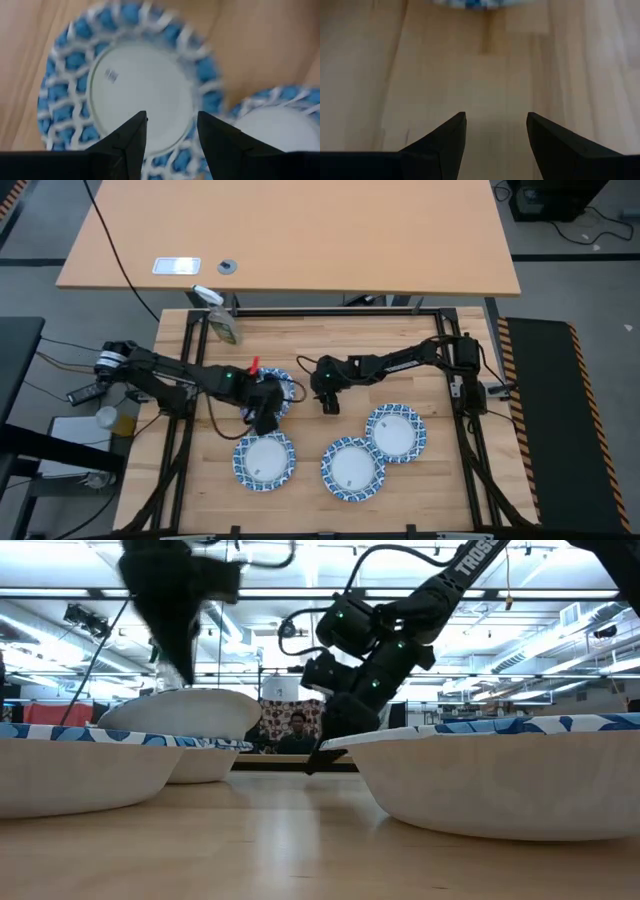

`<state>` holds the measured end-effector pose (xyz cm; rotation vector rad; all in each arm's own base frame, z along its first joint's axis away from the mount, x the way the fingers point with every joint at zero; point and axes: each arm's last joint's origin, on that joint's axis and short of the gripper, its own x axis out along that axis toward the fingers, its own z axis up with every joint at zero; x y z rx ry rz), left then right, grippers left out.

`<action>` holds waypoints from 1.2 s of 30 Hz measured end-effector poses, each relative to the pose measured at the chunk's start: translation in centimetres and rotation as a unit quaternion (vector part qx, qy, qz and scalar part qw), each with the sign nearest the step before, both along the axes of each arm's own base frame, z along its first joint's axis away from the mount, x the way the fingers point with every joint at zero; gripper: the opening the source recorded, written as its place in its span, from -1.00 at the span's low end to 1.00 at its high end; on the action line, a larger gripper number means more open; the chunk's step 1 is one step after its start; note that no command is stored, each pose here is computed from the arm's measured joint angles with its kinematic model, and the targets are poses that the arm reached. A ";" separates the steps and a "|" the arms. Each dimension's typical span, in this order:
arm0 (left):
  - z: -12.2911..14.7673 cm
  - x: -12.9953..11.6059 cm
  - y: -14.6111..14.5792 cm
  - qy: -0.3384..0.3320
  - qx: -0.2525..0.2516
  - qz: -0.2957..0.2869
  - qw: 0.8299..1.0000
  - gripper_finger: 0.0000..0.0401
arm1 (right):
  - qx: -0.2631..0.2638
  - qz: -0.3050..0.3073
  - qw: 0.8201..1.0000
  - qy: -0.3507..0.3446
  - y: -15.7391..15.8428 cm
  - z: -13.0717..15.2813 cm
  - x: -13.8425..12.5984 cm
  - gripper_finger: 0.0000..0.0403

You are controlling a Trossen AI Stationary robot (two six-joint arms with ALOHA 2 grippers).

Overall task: Nest bowls inside each other
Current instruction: Stack the white bowl on top of the other white bowl

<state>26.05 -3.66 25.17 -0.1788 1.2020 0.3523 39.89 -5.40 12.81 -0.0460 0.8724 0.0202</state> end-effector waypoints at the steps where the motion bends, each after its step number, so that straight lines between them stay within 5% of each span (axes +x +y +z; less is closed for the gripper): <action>1: 0.4 0.7 0.0 0.004 0.003 -0.006 1.000 -0.11 | -0.004 -0.003 1.000 -0.006 0.0 0.3 0.0 0.08; 6: 1.3 3.8 -0.3 0.009 0.006 -0.007 1.000 -0.11 | -0.012 0.003 1.000 -0.002 0.2 0.3 -0.1 0.08; 11: -0.6 5.3 -0.6 0.070 0.004 0.018 0.997 -0.11 | -0.012 0.006 1.000 0.004 0.4 0.2 -0.2 0.07; 22: -1.5 4.4 0.0 0.145 0.044 0.057 0.987 -0.11 | -0.014 0.004 1.000 0.006 0.2 0.9 -0.5 0.07; 28: -1.3 4.1 -0.2 0.151 0.022 0.064 0.986 -0.11 | -0.008 0.006 0.999 0.043 0.4 1.0 -1.3 0.07; 36: -2.7 4.1 -0.3 0.176 0.034 0.042 0.983 -0.11 | -0.013 0.010 1.000 0.011 0.8 1.9 -1.7 0.07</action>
